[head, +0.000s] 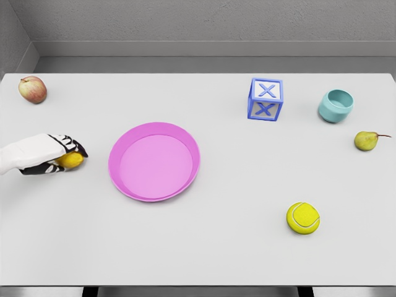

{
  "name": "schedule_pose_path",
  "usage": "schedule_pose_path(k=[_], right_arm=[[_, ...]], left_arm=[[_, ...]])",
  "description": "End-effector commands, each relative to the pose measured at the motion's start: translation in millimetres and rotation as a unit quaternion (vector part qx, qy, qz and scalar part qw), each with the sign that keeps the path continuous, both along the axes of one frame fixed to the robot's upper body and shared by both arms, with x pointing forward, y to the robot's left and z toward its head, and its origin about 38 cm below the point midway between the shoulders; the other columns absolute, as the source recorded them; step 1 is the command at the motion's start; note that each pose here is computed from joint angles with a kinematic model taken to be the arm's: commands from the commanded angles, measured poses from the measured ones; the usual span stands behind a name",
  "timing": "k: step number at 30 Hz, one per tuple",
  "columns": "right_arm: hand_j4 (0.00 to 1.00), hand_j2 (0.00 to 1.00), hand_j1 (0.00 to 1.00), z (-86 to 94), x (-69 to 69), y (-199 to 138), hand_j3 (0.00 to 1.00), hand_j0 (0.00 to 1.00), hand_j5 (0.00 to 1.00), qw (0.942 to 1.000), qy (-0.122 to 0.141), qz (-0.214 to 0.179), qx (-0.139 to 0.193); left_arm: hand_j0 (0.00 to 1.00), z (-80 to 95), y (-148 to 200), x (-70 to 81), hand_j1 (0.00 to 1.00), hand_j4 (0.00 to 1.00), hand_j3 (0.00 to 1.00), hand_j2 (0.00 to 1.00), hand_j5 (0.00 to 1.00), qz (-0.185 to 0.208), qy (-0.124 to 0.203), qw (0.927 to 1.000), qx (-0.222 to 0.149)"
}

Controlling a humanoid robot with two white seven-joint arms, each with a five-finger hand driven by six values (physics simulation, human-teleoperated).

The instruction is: Put the lemon on the plate with left arm

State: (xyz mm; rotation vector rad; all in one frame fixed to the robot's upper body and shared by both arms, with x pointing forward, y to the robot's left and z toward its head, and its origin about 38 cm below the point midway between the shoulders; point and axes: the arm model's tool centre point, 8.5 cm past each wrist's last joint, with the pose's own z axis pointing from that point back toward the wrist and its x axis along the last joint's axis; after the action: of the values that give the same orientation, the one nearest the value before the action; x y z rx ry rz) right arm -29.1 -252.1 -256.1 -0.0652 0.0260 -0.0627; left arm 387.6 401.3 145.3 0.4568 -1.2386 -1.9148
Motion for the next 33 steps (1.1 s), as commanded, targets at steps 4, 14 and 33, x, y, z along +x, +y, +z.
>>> schedule_pose_path(k=[4,14,33], right_arm=[[1.0,1.0,1.0,0.0,0.0,0.1,1.0,1.0,1.0,1.0,0.0,0.0,0.0],[1.0,1.0,1.0,0.0,0.0,0.1,1.0,1.0,1.0,1.0,0.0,-0.001,0.0],[1.0,1.0,1.0,0.0,0.0,0.1,1.0,1.0,1.0,1.0,0.0,0.0,0.0]], left_arm=[[0.52,20.1,2.1,9.2,0.52,0.52,0.52,0.52,0.52,0.005,-0.022,0.9996,-0.014],[0.52,44.9,-44.0,8.3,0.52,0.52,0.52,0.52,0.52,-0.055,-0.063,0.9955,-0.044],[0.53,44.8,-131.0,-3.6,0.53,0.53,0.53,0.53,0.53,-0.15,-0.087,0.9812,-0.086]])
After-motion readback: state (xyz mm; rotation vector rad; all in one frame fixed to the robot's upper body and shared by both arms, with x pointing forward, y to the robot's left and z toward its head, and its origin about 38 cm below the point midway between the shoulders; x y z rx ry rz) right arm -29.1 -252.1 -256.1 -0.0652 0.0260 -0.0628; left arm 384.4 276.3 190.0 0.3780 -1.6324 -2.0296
